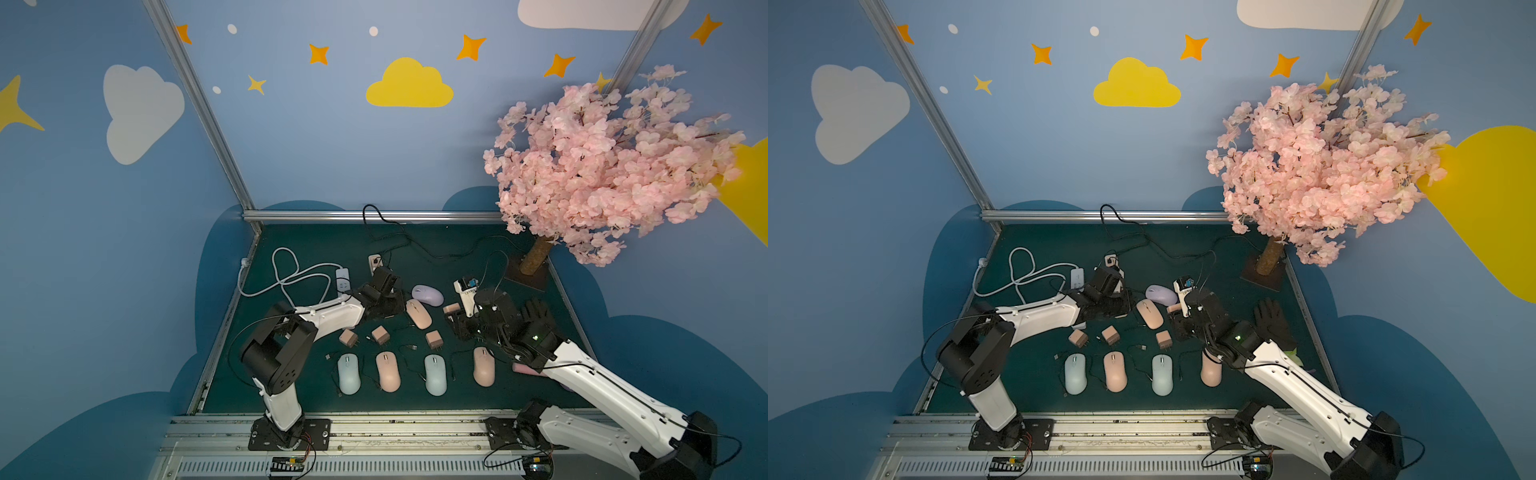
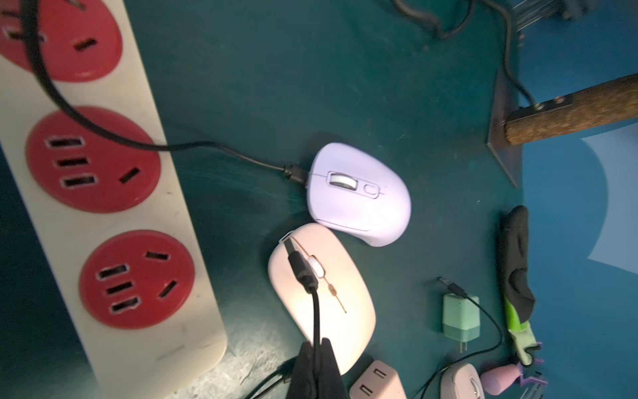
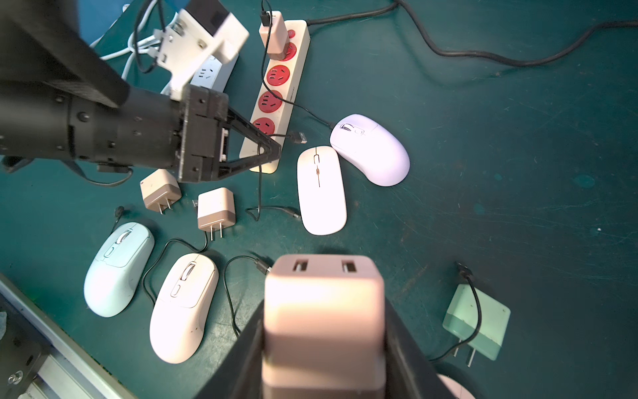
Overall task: Unplug the wireless mouse
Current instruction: Place the power cord at the center of the board, then move the mouse to the center of the board, then place the plug at the center of the board.
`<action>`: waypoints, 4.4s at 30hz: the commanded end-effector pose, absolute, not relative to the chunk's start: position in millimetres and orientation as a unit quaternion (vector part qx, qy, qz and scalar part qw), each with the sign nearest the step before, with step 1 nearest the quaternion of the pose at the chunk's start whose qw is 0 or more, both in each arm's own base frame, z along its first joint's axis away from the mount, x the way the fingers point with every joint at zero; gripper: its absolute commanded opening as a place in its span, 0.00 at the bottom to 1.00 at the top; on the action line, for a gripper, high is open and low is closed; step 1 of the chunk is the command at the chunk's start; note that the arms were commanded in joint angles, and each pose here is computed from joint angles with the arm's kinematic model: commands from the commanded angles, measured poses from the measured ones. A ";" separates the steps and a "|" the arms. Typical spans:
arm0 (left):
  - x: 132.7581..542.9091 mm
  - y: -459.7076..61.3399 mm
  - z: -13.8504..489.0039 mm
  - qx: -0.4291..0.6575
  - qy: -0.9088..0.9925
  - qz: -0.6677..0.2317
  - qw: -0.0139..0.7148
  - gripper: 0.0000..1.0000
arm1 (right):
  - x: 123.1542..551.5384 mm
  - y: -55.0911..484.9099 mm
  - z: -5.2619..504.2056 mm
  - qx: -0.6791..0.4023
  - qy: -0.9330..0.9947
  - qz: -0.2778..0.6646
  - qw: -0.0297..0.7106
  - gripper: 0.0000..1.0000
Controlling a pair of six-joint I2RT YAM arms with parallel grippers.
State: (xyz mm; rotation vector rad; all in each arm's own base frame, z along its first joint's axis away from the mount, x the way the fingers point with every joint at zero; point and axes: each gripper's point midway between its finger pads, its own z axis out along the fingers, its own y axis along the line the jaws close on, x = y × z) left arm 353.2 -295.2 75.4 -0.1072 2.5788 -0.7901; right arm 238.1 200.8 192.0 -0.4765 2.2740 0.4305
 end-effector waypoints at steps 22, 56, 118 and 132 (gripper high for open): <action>365.7 -220.1 13.0 -0.079 0.979 -0.098 0.159 0.04 | 235.0 202.3 191.9 -0.185 0.887 0.185 0.382 0.00; 374.4 -258.7 83.5 -0.036 0.960 -0.209 0.181 0.65 | 229.8 194.9 154.5 -0.170 0.926 0.148 0.302 0.00; 272.0 -168.2 161.3 -0.062 0.911 -0.288 0.288 0.69 | 390.1 303.4 5.2 -0.234 0.965 0.113 0.037 0.04; 269.3 -162.1 160.5 -0.070 0.911 -0.290 0.285 0.75 | 396.9 324.4 30.1 -0.243 0.958 0.141 0.060 0.50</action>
